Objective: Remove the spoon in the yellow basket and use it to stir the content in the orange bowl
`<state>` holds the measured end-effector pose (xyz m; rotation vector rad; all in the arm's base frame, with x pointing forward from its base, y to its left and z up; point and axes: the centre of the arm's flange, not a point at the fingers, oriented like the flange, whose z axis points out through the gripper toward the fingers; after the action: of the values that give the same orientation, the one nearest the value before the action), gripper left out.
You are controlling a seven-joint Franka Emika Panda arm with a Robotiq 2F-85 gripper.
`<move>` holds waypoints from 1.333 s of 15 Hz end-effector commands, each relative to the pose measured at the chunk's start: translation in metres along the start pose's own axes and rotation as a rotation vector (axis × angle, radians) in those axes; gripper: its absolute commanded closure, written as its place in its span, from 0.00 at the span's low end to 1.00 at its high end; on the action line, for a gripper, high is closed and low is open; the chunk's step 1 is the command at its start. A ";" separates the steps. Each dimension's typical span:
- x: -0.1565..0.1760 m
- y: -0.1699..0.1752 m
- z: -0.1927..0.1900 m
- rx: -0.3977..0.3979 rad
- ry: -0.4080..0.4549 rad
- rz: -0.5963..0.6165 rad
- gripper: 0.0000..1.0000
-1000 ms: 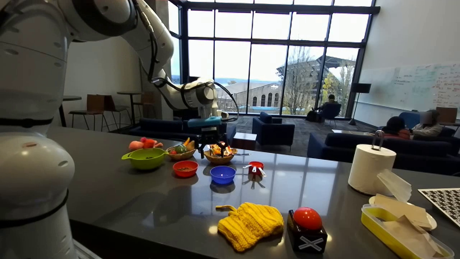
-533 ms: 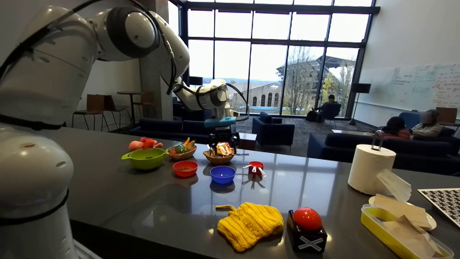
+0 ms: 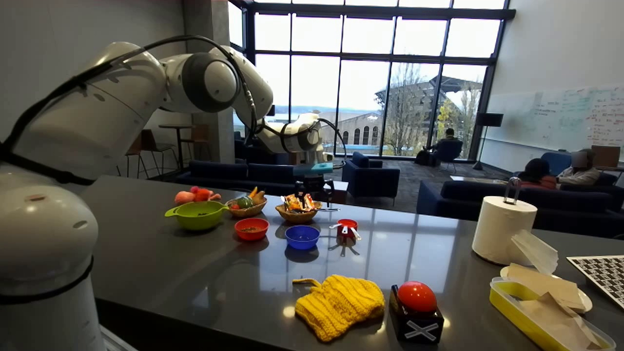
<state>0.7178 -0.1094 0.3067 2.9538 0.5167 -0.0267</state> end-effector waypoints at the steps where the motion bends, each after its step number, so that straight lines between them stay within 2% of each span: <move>1: 0.038 0.022 0.000 0.040 0.053 -0.002 0.00; 9: 0.079 0.025 0.010 0.120 0.188 0.017 0.00; 14: 0.096 0.023 0.021 0.160 0.234 -0.010 0.00; 17: 0.104 0.011 0.035 0.194 0.226 -0.062 0.00; 20: 0.109 -0.016 0.053 0.246 0.157 -0.191 0.00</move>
<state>0.7964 -0.0770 0.2588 3.1341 0.6967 0.2124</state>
